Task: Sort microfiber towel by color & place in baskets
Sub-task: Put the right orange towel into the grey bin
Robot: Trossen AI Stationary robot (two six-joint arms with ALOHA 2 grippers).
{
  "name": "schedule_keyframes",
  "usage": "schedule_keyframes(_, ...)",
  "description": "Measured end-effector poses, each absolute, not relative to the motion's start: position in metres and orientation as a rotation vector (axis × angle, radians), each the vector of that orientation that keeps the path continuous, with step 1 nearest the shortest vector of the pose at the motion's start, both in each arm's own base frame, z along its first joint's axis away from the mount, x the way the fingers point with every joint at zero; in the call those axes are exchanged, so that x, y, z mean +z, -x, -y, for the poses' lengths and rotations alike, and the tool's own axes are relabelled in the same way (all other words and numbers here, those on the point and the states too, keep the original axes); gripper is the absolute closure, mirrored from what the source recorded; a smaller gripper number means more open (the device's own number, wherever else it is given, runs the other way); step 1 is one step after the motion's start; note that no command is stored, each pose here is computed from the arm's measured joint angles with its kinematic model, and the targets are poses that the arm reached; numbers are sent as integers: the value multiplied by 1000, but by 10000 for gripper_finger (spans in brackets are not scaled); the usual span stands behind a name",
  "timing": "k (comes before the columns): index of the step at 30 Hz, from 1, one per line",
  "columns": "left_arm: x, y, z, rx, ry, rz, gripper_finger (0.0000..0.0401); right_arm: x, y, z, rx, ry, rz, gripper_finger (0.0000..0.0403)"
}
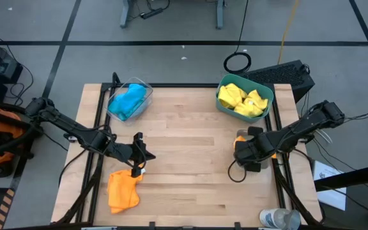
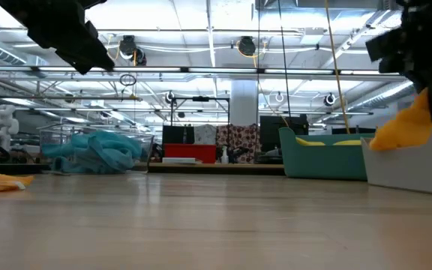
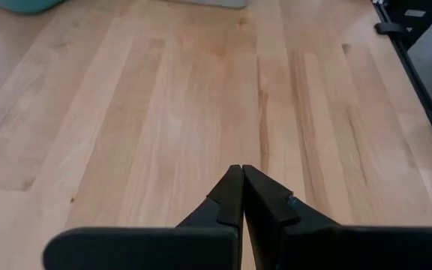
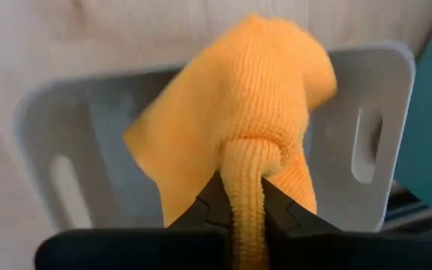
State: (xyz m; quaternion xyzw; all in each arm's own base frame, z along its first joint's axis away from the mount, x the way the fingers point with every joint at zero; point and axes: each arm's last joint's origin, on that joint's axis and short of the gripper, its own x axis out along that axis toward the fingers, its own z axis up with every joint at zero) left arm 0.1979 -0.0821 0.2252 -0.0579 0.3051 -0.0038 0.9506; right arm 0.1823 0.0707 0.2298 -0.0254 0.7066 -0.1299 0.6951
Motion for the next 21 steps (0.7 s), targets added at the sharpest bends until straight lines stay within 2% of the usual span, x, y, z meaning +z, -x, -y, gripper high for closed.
schedule_keyframes(5, 224, -197, 82, 2, 130, -637, 388, 218, -189, -70, -373, 114, -1576, 369)
schedule_keyframes(12, 224, -197, 82, 1, 131, -635, 388, 202, -204, -75, -351, 209, -1558, 295)
schedule_keyframes(21, 217, -192, 80, 8, 131, -722, 388, 204, -209, -78, -427, 99, -1533, 206)
